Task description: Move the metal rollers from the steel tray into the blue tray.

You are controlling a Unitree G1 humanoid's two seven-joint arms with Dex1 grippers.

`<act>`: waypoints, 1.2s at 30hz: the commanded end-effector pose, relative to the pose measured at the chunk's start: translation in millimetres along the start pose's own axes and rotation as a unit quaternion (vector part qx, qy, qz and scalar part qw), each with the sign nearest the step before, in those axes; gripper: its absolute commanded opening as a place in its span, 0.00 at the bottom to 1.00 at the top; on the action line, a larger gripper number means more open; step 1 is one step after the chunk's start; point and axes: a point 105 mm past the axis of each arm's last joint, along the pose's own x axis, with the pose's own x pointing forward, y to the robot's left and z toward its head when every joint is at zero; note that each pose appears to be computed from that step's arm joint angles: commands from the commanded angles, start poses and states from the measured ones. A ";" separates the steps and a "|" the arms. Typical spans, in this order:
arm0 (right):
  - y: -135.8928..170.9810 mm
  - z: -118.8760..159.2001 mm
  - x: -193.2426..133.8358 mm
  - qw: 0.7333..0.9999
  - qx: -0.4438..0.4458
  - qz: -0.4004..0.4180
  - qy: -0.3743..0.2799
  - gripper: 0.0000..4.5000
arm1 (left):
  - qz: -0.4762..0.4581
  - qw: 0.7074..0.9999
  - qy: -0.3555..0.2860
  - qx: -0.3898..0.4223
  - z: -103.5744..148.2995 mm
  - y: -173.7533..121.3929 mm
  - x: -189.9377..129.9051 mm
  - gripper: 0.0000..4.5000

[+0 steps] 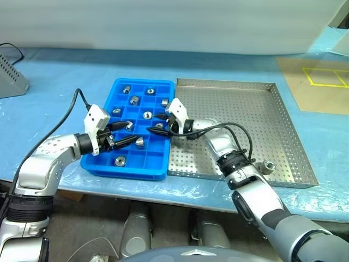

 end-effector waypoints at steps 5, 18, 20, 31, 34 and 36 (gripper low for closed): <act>-9.8 16.5 -14.0 0.999 -0.020 -0.013 -0.028 0.98 | -0.022 1.000 -0.012 0.013 9.7 -7.5 4.6 0.83; -9.2 14.2 -153.5 0.999 -0.007 -0.044 0.027 0.98 | -0.089 0.996 -0.015 0.011 9.5 -19.3 33.7 0.83; -1.4 4.8 -181.3 0.996 -0.004 -0.057 0.064 0.98 | -0.101 0.995 -0.016 0.011 9.2 -21.0 39.0 0.83; 7.7 -31.6 -293.0 0.963 0.051 -0.183 0.193 0.98 | -0.150 0.988 -0.015 0.013 5.6 -26.3 63.1 0.83; 10.6 -48.2 -303.5 0.955 0.071 -0.198 0.209 0.98 | -0.157 0.987 -0.015 0.011 4.9 -27.1 67.1 0.83; 6.6 -56.3 -305.7 0.952 0.072 -0.211 0.212 0.98 | -0.160 0.987 -0.014 0.010 3.6 -27.6 69.2 0.83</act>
